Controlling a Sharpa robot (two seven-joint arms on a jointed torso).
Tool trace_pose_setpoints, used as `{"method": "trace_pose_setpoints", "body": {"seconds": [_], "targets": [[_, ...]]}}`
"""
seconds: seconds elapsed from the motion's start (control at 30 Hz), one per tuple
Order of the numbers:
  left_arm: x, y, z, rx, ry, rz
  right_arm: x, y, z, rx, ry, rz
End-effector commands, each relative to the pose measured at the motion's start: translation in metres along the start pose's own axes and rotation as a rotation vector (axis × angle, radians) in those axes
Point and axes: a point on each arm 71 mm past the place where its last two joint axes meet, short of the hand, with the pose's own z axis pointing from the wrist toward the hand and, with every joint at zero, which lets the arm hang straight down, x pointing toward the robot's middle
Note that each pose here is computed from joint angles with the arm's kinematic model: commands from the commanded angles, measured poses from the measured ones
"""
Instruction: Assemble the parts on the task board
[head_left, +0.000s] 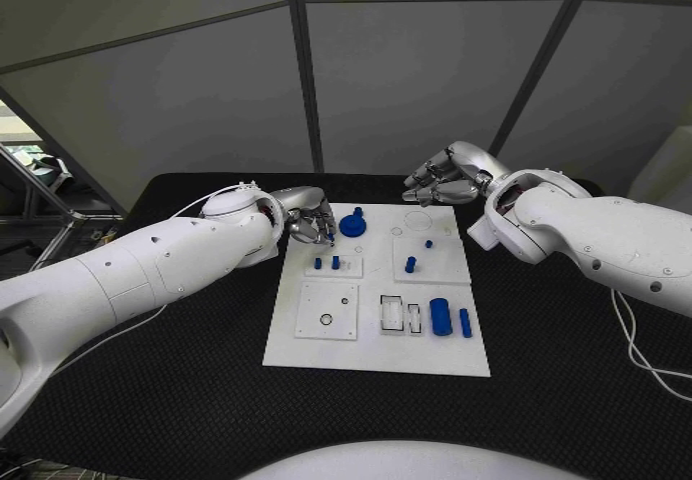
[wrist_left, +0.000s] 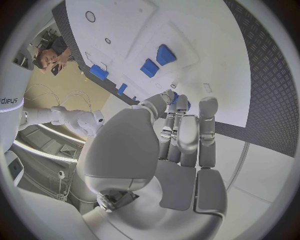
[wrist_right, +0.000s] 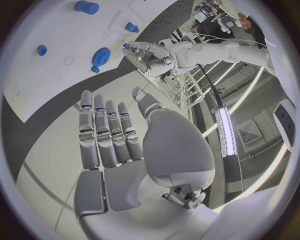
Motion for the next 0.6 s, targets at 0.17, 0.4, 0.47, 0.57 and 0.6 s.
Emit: {"method": "trace_pose_setpoints", "body": {"seconds": [0.17, 0.4, 0.47, 0.57, 0.6], "targets": [[0.0055, -0.0014, 0.0023, -0.001, 0.045, -0.012, -0.0001, 0.0025, 0.0008, -0.015, 0.001, 0.003], [0.0093, -0.0008, 0.0032, -0.006, 0.056, -0.015, 0.0, 0.0026, 0.0009, -0.015, 0.001, 0.004], [0.0097, 0.0001, 0.0033, -0.01, 0.057, -0.015, 0.0, 0.0026, 0.0008, -0.015, 0.001, 0.004], [0.0101, 0.0012, 0.0035, -0.016, 0.06, -0.015, 0.0, 0.0027, 0.0007, -0.015, 0.001, 0.004], [0.0103, 0.0015, 0.0037, -0.018, 0.061, -0.015, 0.0, 0.0027, 0.0007, -0.015, 0.002, 0.004]]}}
